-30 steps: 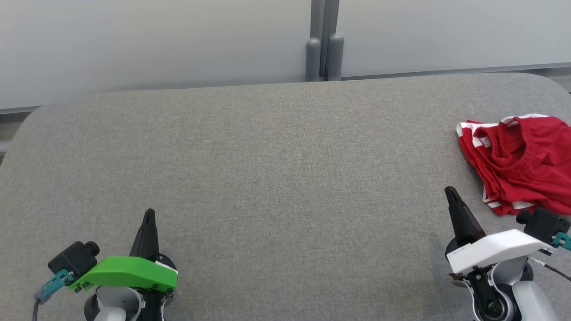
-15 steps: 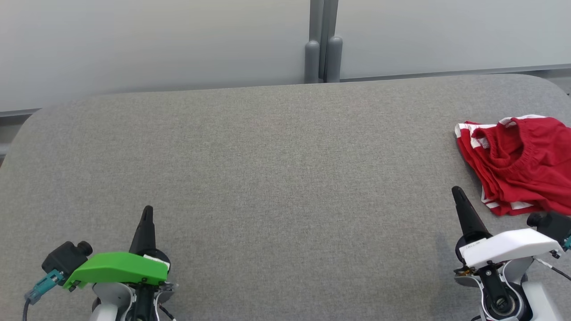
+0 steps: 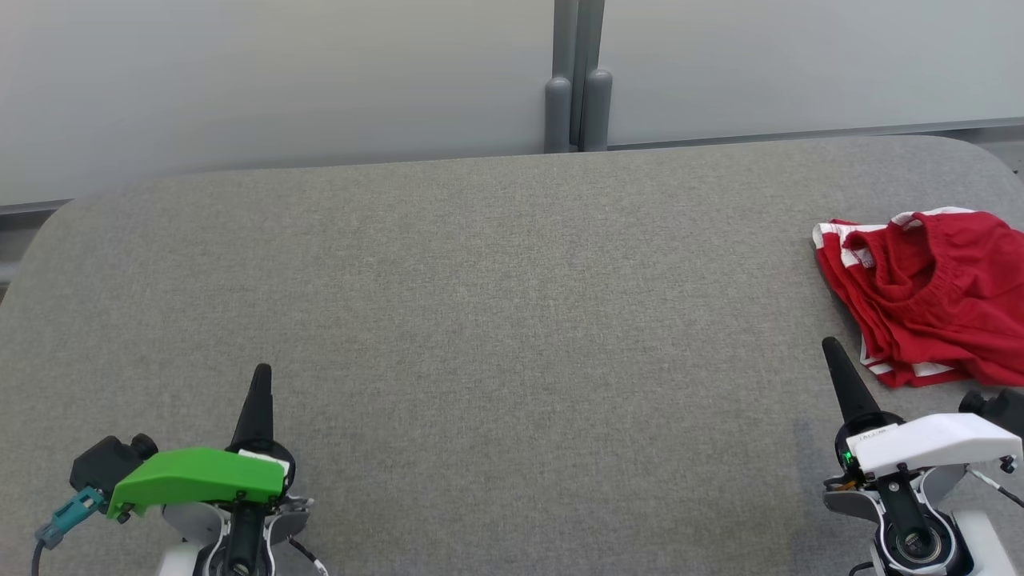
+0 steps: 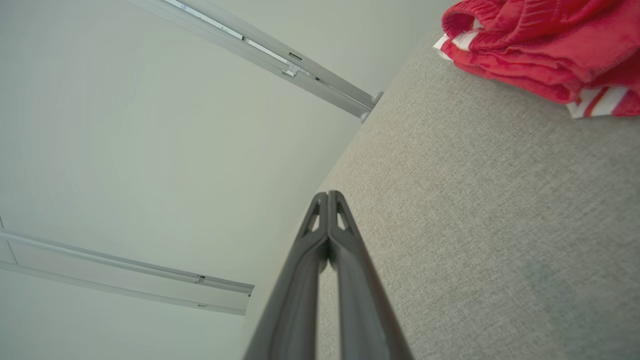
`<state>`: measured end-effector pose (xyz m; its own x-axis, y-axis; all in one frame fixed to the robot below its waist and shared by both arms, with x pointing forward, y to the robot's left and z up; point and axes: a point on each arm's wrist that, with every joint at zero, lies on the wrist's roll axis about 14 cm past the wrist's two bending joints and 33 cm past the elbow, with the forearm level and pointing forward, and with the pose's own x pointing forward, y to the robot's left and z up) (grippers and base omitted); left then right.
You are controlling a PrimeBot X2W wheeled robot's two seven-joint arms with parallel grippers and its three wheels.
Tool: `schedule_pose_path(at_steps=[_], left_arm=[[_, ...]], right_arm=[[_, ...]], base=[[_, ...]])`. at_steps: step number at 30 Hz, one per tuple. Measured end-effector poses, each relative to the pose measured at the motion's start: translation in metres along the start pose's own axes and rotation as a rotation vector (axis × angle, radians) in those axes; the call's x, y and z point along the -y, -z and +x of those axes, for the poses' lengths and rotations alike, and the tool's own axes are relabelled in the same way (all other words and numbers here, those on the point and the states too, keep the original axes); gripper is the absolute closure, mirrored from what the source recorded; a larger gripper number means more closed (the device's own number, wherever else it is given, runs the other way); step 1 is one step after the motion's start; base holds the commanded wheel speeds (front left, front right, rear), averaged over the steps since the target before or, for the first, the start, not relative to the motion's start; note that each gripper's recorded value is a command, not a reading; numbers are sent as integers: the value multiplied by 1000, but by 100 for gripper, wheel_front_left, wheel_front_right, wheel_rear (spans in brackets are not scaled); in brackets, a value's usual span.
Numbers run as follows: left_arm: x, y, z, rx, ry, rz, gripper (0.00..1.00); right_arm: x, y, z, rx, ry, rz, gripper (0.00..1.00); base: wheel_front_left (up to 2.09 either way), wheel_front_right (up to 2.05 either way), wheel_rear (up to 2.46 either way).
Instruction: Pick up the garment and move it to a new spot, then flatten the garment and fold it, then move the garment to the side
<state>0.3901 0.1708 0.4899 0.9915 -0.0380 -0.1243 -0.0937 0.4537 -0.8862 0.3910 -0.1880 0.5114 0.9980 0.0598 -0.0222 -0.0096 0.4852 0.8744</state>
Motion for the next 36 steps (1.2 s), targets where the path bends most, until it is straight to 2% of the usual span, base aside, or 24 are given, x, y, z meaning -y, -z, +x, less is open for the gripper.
schedule_pose_path(at_steps=[36], left_arm=[[12, -10, 4, 19, 66, -308, 100]], right_arm=[[10, -20, -3, 60, 10, 331, 100]], base=[[0, 0, 0]])
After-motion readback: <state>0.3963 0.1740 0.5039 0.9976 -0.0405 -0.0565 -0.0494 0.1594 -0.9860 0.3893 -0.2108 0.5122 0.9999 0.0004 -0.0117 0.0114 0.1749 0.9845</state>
